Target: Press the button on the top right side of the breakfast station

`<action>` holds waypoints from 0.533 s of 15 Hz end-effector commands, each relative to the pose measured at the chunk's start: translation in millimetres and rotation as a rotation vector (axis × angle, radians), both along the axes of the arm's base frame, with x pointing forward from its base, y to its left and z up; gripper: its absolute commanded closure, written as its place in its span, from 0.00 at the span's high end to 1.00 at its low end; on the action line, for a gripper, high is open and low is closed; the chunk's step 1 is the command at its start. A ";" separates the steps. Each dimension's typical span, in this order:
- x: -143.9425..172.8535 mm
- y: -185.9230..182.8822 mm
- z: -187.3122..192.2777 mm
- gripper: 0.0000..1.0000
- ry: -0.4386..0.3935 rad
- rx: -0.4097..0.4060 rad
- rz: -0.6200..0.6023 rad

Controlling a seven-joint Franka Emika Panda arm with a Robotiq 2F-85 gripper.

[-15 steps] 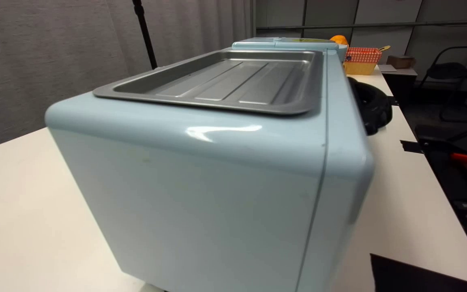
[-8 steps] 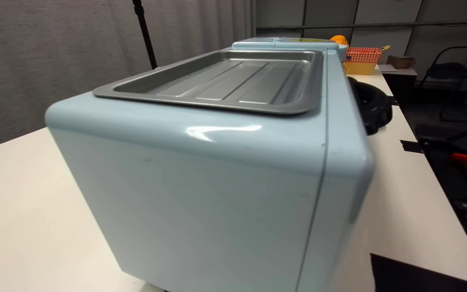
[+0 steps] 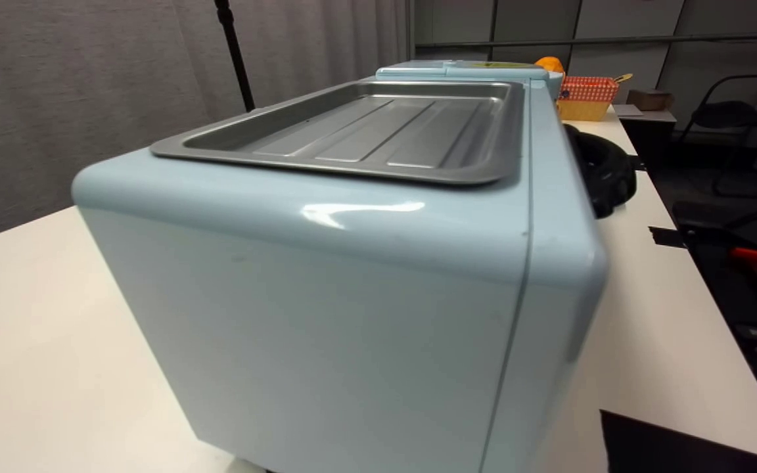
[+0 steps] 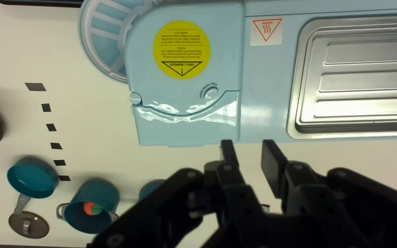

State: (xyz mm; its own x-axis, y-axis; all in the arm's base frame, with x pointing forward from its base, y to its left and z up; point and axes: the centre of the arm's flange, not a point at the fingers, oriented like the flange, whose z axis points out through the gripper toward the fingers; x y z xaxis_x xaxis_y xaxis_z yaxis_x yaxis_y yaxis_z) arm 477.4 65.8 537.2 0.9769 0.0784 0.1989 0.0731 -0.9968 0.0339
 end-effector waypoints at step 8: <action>-7.2 0.3 10.2 1.00 -0.122 -0.065 -0.009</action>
